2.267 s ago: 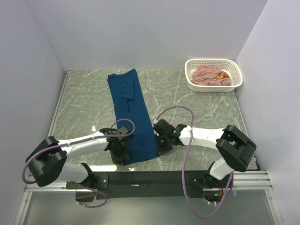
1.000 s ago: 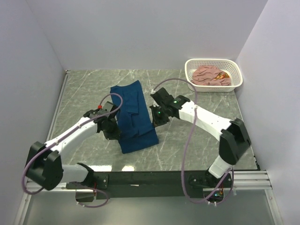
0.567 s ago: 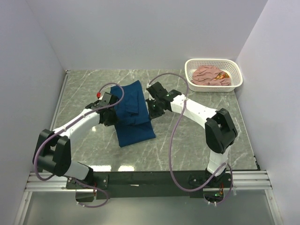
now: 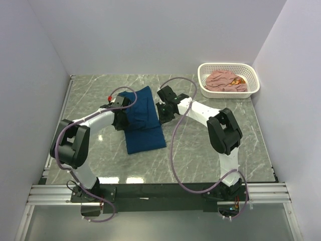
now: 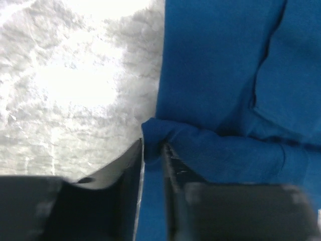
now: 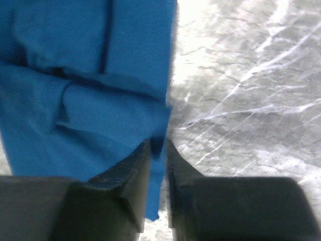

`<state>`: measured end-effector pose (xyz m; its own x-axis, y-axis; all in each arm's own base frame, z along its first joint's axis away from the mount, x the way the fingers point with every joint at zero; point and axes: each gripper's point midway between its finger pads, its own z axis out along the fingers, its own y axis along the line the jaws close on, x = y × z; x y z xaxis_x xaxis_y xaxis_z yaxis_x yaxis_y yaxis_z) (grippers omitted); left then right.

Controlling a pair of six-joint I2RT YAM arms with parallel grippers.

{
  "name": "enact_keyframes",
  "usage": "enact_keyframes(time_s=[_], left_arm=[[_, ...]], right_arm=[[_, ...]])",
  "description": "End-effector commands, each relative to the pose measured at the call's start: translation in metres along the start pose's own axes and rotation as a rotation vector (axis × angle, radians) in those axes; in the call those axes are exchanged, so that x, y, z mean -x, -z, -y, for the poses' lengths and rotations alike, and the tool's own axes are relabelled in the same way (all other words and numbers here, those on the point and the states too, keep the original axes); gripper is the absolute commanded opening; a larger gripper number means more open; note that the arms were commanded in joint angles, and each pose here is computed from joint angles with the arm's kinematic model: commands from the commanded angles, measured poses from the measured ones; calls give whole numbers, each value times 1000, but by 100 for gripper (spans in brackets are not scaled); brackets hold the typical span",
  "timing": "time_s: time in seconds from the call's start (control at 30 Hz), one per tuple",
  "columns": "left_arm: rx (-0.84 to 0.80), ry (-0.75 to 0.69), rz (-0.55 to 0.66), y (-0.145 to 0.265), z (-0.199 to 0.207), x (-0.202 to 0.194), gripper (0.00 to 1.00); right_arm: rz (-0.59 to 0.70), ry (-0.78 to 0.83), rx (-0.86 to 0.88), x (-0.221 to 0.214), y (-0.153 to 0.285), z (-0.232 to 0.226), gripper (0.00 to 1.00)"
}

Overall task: Fold and stack the t-shirts
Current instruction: Fold the tshirt

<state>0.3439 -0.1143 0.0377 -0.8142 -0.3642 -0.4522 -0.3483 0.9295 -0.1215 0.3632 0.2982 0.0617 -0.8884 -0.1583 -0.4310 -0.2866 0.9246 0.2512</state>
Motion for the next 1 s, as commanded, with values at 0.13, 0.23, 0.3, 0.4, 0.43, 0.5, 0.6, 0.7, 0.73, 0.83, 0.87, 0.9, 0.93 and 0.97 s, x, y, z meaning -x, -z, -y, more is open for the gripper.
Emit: enact_keyframes(time_s=[0.13, 0.23, 0.3, 0.4, 0.43, 0.5, 0.6, 0.7, 0.73, 0.83, 0.87, 0.9, 0.93, 0.97], left_arm=[[-23, 21, 109, 25, 8, 37, 54], [-28, 33, 151, 49, 7, 44, 75], [-51, 38, 184, 71, 11, 43, 78], [-98, 48, 200, 92, 18, 30, 66], [-139, 48, 187, 95, 25, 22, 61], [-190, 42, 143, 94, 31, -3, 41], [-252, 33, 70, 82, 41, -36, 25], [-279, 22, 4, 67, 47, -64, 19], [-279, 18, -13, 63, 47, -71, 18], [-265, 15, -70, 49, 44, -94, 15], [-252, 11, -93, 43, 39, -102, 15], [-248, 10, -111, 40, 38, -107, 14], [-235, 8, -126, 37, 33, -112, 14], [-218, 5, -141, 33, 30, -117, 14]], right_arm=[[200, 8, 28, 44, 34, -6, 45], [263, 12, 105, 48, 55, -21, 46], [284, 32, 158, 47, 61, -32, 40], [247, 68, 225, 29, 54, -51, 30], [247, 68, 248, 26, 52, -58, 27], [213, 64, 271, 13, 39, -64, 22], [194, 49, 343, 4, 26, -81, 19], [165, 47, 360, -6, 12, -89, 17], [156, 45, 359, -8, 8, -90, 17], [139, 42, 350, -10, -8, -91, 17], [130, 42, 345, -12, -15, -89, 17], [125, 43, 340, -13, -19, -89, 17], [120, 51, 329, -13, -23, -86, 17], [111, 56, 322, -11, -31, -86, 17]])
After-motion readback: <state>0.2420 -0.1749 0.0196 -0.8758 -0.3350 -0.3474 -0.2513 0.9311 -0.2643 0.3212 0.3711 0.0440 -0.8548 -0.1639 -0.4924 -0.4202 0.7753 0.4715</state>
